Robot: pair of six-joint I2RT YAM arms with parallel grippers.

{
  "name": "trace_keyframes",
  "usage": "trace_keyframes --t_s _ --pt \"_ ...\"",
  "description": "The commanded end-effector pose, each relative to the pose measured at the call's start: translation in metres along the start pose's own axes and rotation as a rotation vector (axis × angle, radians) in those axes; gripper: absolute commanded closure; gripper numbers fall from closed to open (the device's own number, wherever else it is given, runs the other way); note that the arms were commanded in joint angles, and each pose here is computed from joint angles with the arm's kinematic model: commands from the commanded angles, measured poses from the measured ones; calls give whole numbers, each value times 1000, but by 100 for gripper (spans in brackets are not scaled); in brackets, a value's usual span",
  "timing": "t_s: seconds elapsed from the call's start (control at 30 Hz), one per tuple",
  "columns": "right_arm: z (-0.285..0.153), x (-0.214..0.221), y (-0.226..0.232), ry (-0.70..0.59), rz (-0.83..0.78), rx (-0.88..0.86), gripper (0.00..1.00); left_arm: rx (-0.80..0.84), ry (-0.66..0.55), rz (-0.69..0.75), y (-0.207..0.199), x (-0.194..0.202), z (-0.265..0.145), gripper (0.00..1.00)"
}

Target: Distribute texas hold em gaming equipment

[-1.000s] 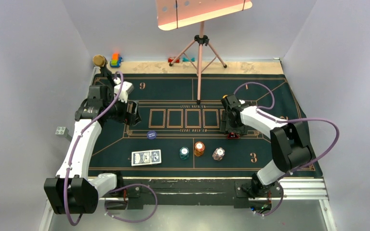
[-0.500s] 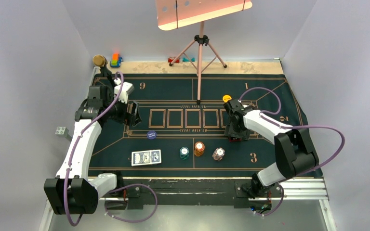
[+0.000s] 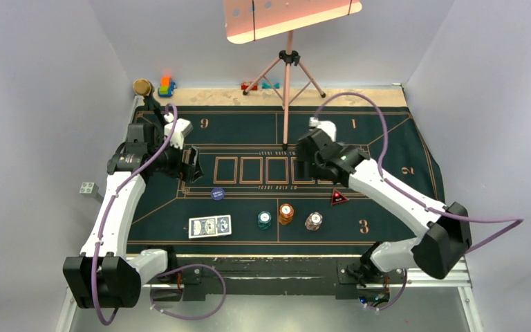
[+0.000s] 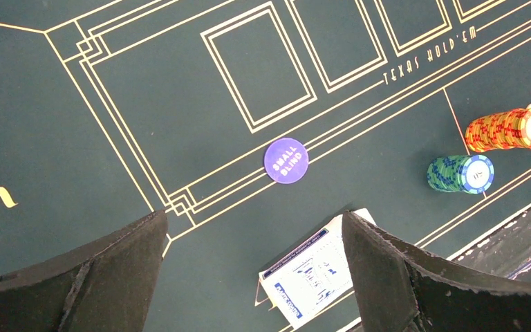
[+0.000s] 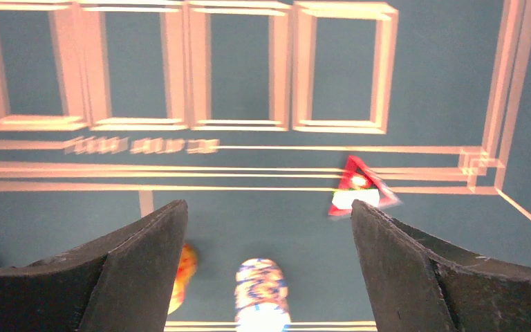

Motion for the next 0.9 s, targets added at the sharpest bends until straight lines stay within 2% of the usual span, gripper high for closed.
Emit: trace_keyframes --t_s 0.0,0.17,0.27,0.4,0.53,0.87 --pt "-49 -5 66 -126 -193 -240 7 -18 -51 13 0 -16 -14 0" --pt "-78 33 125 -134 -411 -529 2 -35 -46 11 1 -12 -14 0" --pt "-75 62 144 -45 -510 -616 2 -21 -44 7 -1 -9 -10 0" --pt "-62 95 156 40 -612 -660 2 -18 -39 3 0 -6 -8 0" --pt "-46 120 159 106 -686 -651 7 -17 -38 9 0 -5 -6 0" --pt "-26 143 156 153 -753 -606 12 -10 -42 12 -1 -4 -4 1"
Point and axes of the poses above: each gripper's point midway between its finger pads, its own z axis out along the fingers, its own y axis along the line the jaws close on, x = y × z, the point moved 3 cm from there along -z, back along the fingers, and after that the axes turned 12 degrees about z, right-handed, at the moved point
